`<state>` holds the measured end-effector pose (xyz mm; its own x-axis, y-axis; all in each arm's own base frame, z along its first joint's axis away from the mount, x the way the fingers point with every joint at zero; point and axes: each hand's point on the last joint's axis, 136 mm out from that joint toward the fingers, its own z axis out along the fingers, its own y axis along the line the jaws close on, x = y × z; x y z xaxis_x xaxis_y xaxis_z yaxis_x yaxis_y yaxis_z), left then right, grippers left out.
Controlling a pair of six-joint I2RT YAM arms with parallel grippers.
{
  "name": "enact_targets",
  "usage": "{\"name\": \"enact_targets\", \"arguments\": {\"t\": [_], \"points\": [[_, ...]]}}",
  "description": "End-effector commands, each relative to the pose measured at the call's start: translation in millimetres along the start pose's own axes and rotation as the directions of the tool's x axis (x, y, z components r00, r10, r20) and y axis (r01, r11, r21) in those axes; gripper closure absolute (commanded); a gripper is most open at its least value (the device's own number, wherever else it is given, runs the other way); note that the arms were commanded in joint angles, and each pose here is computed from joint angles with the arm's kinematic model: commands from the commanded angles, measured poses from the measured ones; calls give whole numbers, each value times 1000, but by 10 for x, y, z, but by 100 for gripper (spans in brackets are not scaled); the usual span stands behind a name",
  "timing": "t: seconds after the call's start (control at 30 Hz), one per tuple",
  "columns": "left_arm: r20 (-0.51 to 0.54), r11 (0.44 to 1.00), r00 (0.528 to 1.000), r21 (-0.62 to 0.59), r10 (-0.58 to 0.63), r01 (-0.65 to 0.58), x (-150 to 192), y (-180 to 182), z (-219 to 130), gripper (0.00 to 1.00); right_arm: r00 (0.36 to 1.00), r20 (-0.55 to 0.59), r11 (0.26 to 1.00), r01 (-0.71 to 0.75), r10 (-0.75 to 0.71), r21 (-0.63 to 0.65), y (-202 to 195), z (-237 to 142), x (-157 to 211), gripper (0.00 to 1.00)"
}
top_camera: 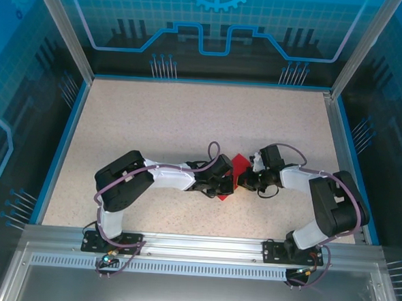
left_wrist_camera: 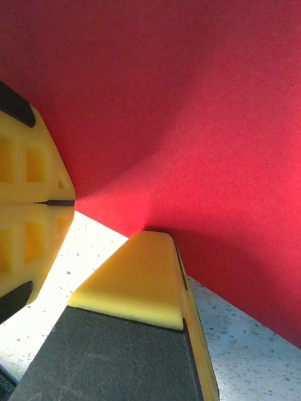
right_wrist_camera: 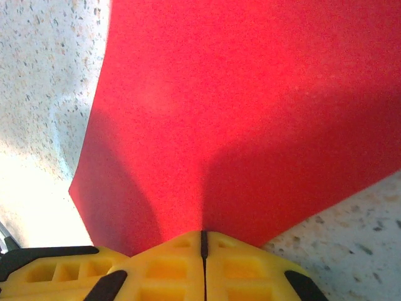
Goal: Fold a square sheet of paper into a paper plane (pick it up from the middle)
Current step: First fold in half a square sheet of paper at the center of the table.
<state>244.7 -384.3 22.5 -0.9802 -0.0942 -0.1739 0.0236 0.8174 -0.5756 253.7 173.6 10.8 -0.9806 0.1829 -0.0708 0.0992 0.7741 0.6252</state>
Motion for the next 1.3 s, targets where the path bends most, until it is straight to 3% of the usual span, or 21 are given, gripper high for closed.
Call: {"name": "enact_targets", "arguments": {"t": [0.0, 0.23, 0.67, 1.27], "points": [[18, 1000, 1000, -15, 12, -11, -56, -30, 14, 99, 1000, -17, 1000, 4, -4, -6, -37, 22, 4, 94], [23, 998, 999, -56, 35, -33, -81, 21, 23, 99, 1000, -26, 1000, 8, -8, 7, -58, 33, 4, 94], [-80, 991, 997, -126, 25, -35, 149, 268, 78, 100, 1000, -15, 999, 10, -10, 31, -71, 5, -63, 94], [-105, 987, 994, -159, -1, -15, 252, 401, 43, 100, 990, 119, 995, -88, 81, 52, -348, -190, -674, 94]]}}
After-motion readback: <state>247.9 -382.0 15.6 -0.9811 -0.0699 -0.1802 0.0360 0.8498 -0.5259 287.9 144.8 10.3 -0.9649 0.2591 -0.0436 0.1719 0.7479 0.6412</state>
